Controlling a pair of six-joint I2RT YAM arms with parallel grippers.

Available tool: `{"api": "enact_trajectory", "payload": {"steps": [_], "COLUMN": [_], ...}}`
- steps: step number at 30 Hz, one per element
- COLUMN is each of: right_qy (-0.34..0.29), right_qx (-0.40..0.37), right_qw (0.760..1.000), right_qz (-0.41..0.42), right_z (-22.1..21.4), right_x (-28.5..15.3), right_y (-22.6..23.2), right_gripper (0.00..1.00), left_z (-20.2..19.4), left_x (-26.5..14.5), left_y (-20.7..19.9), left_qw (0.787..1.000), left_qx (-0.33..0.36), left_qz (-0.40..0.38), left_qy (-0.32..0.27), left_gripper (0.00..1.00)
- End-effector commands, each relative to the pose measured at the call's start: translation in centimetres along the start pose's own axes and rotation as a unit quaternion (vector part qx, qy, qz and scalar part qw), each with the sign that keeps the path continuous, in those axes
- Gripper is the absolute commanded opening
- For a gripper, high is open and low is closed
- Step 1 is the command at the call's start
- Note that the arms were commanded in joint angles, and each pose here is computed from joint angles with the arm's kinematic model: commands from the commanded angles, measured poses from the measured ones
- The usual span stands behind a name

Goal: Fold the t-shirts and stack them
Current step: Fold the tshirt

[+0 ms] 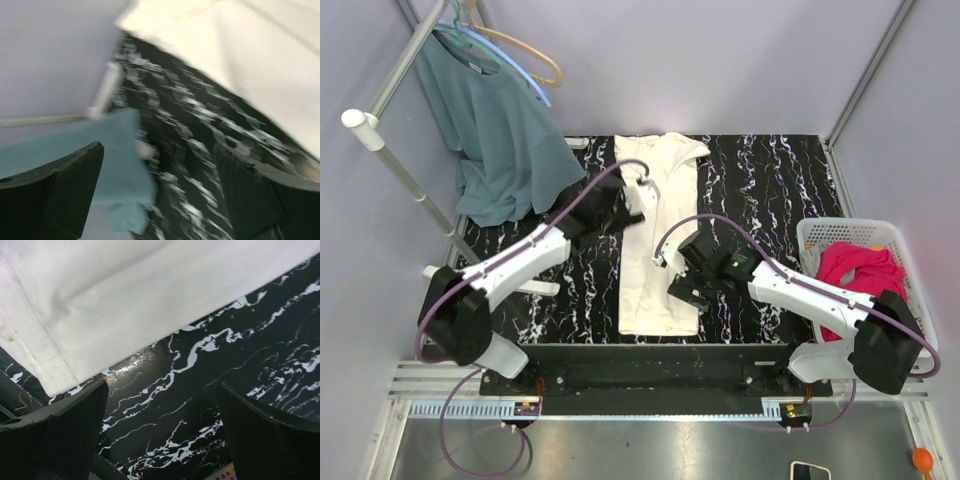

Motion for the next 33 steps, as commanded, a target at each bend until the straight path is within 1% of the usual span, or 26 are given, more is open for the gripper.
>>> {"api": "enact_trajectory", "payload": {"steps": [1, 2, 3, 4, 8, 9, 12, 16, 18, 19, 22, 26, 31, 33], "right_qy": [0.014, 0.013, 0.013, 0.012, 0.005, 0.002, 0.011, 0.018, 0.027, 0.030, 0.032, 0.036, 0.041, 0.040], "right_qx": [0.014, 0.011, 0.010, 0.010, -0.002, -0.004, -0.017, -0.032, -0.041, -0.047, -0.054, -0.068, -0.092, -0.097], "right_qw": [0.998, 0.997, 0.996, 0.996, 0.988, 0.984, 0.980, 0.974, 0.972, 0.971, 0.969, 0.967, 0.966, 0.966], "right_qz": [0.063, 0.076, 0.093, 0.093, 0.157, 0.176, 0.199, 0.222, 0.228, 0.232, 0.238, 0.242, 0.238, 0.237], "right_z": [-0.6, -0.7, -0.9, -0.9, -1.3, -1.2, -1.9, -2.2, -2.5, -2.6, -2.9, -3.4, -4.7, -4.9], "right_x": [1.1, 1.2, 1.1, 1.1, -0.3, -0.6, -0.7, -0.6, -0.4, -0.4, -0.8, -1.0, -1.0, -1.3], "right_y": [2.4, 2.8, 3.4, 3.4, 5.5, 6.2, 7.2, 8.5, 8.9, 9.2, 9.5, 9.5, 9.3, 9.2], "right_gripper": [1.00, 1.00, 1.00, 1.00, 1.00, 0.99, 0.98, 0.96, 0.95, 0.94, 0.92, 0.92, 0.90, 0.90], "left_z": [-2.4, -2.3, -2.0, -2.5, -4.2, -4.1, -3.6, -2.4, -1.6, -1.5, -1.7, -1.7, -1.0, -0.6], "left_x": [-6.5, -7.4, -8.7, -9.7, -11.7, -12.3, -13.2, -13.2, -13.4, -13.4, -12.7, -11.2, -9.4, -9.2], "left_y": [-13.5, -14.7, -16.7, -17.8, -20.8, -21.6, -22.9, -23.1, -23.6, -23.8, -24.3, -24.2, -23.1, -22.8], "left_qw": [0.971, 0.966, 0.953, 0.947, 0.922, 0.913, 0.895, 0.883, 0.870, 0.866, 0.863, 0.870, 0.883, 0.883], "left_qx": [-0.050, -0.047, -0.044, -0.046, -0.033, -0.037, -0.050, -0.070, -0.084, -0.086, -0.076, -0.054, -0.053, -0.058], "left_qz": [-0.233, -0.254, -0.299, -0.318, -0.385, -0.405, -0.441, -0.461, -0.483, -0.489, -0.498, -0.487, -0.462, -0.461], "left_qy": [0.010, -0.002, -0.021, -0.026, -0.022, -0.028, -0.043, -0.050, -0.054, -0.055, -0.047, -0.049, -0.061, -0.065], "left_gripper": [0.99, 0.99, 0.99, 0.99, 0.98, 0.97, 0.97, 0.97, 0.96, 0.96, 0.95, 0.93, 0.92, 0.92]}}
Point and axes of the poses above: each gripper's point midway between its finger pads, its own x axis out along the fingers, its own y axis along the line the jaws close on, z = x × y, the point moved 1 cm from there along -x, back along the fingers, and after that the axes turned 8 degrees about x, right-handed, at the moved point
